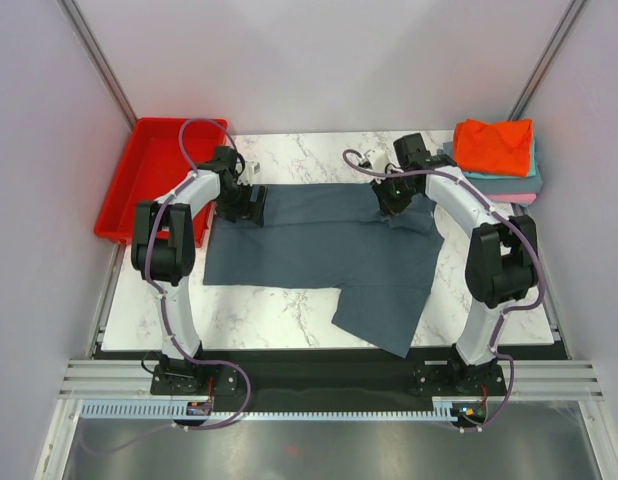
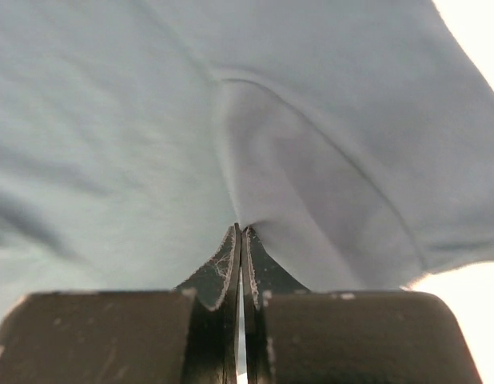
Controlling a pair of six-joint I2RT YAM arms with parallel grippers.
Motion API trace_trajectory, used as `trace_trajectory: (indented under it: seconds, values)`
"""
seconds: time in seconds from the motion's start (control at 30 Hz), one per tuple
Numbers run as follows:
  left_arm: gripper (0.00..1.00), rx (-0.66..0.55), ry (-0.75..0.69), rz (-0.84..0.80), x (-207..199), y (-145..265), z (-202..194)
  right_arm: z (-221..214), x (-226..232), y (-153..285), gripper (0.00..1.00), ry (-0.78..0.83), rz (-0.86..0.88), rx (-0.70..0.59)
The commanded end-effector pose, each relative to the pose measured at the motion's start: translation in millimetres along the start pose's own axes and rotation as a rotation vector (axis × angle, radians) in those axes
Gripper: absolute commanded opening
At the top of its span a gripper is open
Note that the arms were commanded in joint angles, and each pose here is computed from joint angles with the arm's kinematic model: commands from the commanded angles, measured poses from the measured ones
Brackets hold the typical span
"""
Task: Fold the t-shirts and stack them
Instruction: Fold the tshirt
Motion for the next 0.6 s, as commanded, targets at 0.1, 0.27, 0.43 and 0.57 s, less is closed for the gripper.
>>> trace_trajectory:
  seconds: [0.1,0.27,0.43,0.57]
  values:
    - [0.97,-0.023,0.008,0.011,-3.0,9.1,4.3,-16.6,51.9,-4.7,0.04,-0.132,0.396,0.119]
    - [0.97,-0.022,0.003,0.017,-2.1,9.1,3.3,-17.2,56.3,-0.4,0.06,-0.149,0.420,0.129]
    - [0.97,-0.021,0.005,0.015,-2.5,7.0,4.4,-20.9,34.4,0.6,0.00,-0.117,0.280,0.123]
    - [0.97,-0.023,0.003,0.015,-3.1,6.8,6.0,-22.3,23.6,0.0,0.00,-0.142,0.252,0.121]
Point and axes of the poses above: each gripper's point midway between its finger pads, its own y axis back along the fingers, its own x axis along the line the jaws close on, z = x × y, the point moved 5 cm from there along y, back along the fingers, and after that the axes turned 3 degrees about y, right-handed, at the moved point
